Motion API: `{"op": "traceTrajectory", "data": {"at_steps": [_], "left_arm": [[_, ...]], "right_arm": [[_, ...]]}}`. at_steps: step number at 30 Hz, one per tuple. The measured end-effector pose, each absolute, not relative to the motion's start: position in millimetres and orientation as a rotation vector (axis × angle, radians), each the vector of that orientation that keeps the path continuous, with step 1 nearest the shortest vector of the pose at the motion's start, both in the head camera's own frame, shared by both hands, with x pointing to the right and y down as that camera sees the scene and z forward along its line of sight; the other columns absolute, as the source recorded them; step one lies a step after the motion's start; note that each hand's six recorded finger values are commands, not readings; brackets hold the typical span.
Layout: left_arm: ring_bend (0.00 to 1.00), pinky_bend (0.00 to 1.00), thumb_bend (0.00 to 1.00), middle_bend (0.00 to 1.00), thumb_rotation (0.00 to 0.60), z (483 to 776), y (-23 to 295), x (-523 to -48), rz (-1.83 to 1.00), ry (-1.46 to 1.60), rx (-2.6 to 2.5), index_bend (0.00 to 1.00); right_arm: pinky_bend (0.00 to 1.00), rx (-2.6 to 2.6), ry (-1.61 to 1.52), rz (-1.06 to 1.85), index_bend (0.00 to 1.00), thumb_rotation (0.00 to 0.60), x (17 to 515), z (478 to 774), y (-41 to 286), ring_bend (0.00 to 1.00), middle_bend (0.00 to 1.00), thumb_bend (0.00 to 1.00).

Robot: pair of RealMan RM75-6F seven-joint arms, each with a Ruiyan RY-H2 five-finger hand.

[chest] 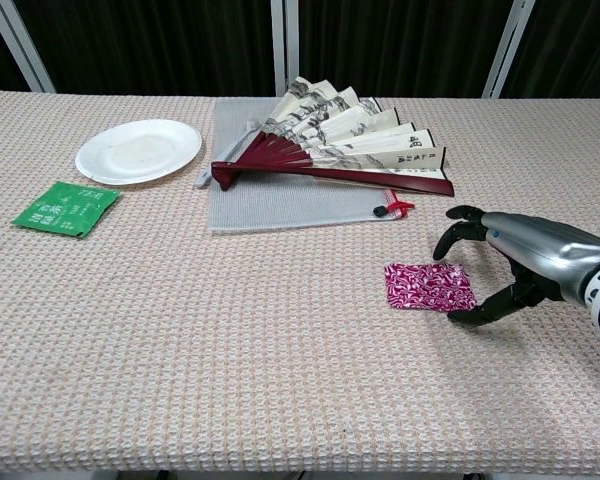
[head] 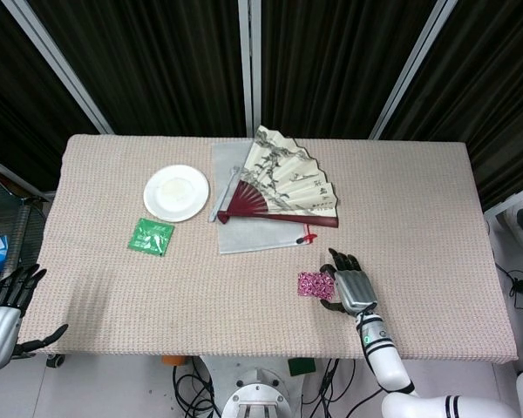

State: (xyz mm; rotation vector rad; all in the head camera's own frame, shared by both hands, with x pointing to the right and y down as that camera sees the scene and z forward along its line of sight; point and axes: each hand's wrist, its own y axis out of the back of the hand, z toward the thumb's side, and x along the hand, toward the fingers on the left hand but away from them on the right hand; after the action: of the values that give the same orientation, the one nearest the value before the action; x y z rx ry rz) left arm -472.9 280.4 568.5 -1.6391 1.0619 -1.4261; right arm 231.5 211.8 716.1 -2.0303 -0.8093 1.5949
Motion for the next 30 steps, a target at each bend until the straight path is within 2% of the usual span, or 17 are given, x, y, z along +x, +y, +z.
{"op": "traceTrajectory", "data": {"at_steps": [10,15,20,26,30], "left_arm": [[0.00,0.13,0.12,0.04,0.365,569.0,280.5,-473.4,-1.431,1.062,-1.637,0.07],[0.00,0.13,0.12,0.04,0.365,570.4,280.8,-473.3,-1.433,1.060,-1.642,0.07],[0.00,0.13,0.12,0.04,0.365,570.1,281.5,-474.4,-1.433,1.063,-1.640,0.07],[0.00,0.13,0.12,0.04,0.364,570.6,282.9,-475.0,-1.435,1.063,-1.642,0.07],[0.00,0.13,0.12,0.04,0.364,570.6,283.2,-475.2,-1.435,1.064,-1.641,0.07]], "right_arm": [[0.00,-2.034,-0.813,1.613,0.31,0.590,233.0,721.9,210.5,0.00,0.00,0.48],[0.00,-2.031,-0.819,1.605,0.36,0.589,232.6,722.3,210.6,0.00,0.00,0.48],[0.00,-2.028,-0.828,1.600,0.41,0.587,232.3,721.5,210.9,0.00,0.00,0.51],[0.00,-2.031,-0.826,1.602,0.42,0.589,231.5,722.1,212.1,0.00,0.00,0.57],[0.00,-2.031,-0.822,1.601,0.42,0.590,231.6,722.0,212.0,0.00,0.00,0.53]]}}
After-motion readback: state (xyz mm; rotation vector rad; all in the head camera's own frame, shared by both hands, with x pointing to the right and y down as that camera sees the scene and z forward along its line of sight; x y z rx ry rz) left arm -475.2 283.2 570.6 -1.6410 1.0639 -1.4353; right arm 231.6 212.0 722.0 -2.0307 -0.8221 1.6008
